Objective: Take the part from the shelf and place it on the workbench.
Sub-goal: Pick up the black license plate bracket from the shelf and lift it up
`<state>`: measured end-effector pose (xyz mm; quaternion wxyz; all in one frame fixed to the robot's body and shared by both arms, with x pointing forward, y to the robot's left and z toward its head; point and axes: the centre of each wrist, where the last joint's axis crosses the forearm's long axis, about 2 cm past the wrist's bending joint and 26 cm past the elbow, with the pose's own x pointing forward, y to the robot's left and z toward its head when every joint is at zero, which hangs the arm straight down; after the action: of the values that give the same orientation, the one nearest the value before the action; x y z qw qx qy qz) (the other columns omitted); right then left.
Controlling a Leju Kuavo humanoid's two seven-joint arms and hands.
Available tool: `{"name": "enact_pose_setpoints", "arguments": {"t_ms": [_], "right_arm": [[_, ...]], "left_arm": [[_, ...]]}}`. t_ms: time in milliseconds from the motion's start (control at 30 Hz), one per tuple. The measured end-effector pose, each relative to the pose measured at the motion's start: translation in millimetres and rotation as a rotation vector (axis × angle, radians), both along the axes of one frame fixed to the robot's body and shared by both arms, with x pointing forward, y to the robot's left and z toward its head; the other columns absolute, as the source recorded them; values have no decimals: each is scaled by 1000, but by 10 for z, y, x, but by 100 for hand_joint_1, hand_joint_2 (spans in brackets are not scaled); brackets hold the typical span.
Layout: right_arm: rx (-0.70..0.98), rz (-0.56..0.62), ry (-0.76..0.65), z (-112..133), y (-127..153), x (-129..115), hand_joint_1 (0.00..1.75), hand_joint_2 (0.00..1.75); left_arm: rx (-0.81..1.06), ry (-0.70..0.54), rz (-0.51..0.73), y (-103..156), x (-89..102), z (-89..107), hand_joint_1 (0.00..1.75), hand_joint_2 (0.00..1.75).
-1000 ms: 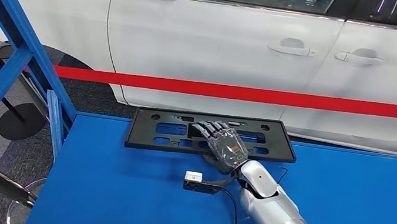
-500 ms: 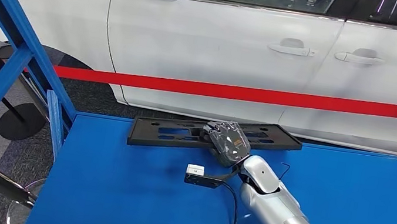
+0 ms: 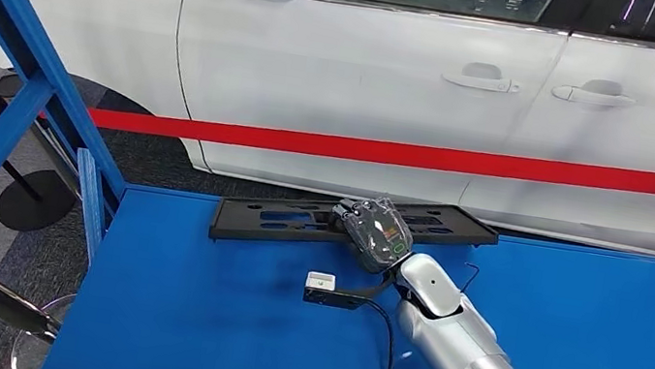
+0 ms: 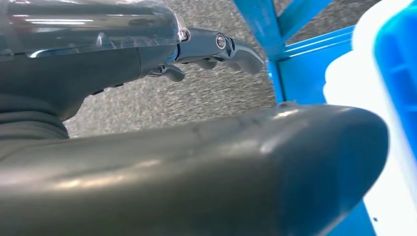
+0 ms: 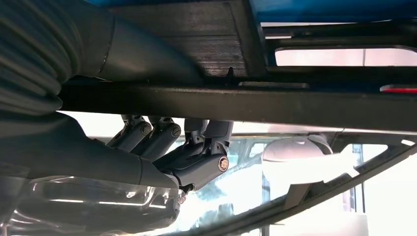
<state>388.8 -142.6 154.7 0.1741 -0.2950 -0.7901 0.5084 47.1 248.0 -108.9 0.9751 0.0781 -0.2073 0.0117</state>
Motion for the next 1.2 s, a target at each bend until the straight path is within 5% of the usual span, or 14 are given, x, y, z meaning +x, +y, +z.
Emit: {"name": "enact_pose_setpoints", "arguments": {"t_ms": [467, 767, 1200], "right_arm": [[192, -169, -323, 1177, -591, 476, 175, 175], [204, -201, -390, 1405, -622, 520, 175, 175], [221, -178, -379, 1366, -655, 531, 175, 175]], "left_arm": [[15, -51, -18, 66, -13, -7, 0, 0], [24, -31, -27, 68, 15, -3, 0, 0], [1, -34, 12, 65, 8, -5, 0, 0]]}}
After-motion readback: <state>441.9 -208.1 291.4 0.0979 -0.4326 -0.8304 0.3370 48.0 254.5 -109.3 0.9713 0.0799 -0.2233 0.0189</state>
